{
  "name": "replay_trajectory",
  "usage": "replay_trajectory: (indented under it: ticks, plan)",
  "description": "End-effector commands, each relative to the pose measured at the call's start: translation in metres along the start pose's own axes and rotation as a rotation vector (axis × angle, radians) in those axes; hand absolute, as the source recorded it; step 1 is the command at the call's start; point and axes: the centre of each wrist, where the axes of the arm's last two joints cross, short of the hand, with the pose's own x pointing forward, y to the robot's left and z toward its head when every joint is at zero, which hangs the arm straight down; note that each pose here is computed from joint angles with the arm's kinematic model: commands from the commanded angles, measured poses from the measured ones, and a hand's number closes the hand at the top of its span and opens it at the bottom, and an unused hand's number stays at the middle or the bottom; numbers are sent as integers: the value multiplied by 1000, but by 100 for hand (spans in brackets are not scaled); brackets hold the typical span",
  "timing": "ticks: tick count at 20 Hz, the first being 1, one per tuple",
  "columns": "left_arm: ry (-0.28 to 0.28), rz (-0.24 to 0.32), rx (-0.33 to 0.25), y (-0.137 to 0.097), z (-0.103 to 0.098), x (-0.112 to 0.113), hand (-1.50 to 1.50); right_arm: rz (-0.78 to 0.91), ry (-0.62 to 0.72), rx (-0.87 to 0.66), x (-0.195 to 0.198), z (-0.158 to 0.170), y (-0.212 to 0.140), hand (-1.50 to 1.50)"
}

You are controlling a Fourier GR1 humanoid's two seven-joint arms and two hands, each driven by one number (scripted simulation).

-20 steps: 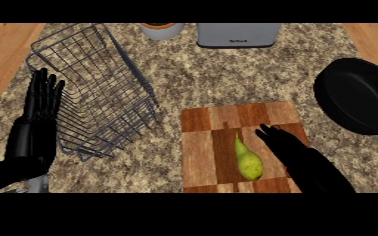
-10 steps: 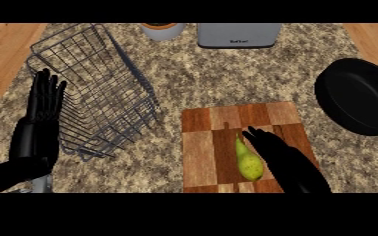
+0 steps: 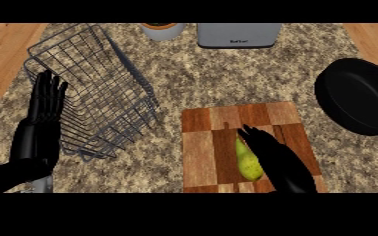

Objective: Pick the pear from the cutting board and place it in the pot

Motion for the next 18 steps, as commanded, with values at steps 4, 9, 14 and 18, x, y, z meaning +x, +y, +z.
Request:
replay_trajectory:
  ticks: [4, 9, 14, 18]
  plan:
    - [176, 60, -88, -40, 12, -30, 0, 10, -25, 13, -1, -12, 3, -150]
    - [169, 64, -83, -23, 14, -23, 0, 86, -84, -146, -2, -30, 12, 150]
    - [167, 76, -97, -39, 13, -26, 0, 89, -116, -188, 4, -35, 6, 150]
    - [152, 58, -77, -41, 14, -31, 0, 84, -139, -221, 3, -38, 8, 150]
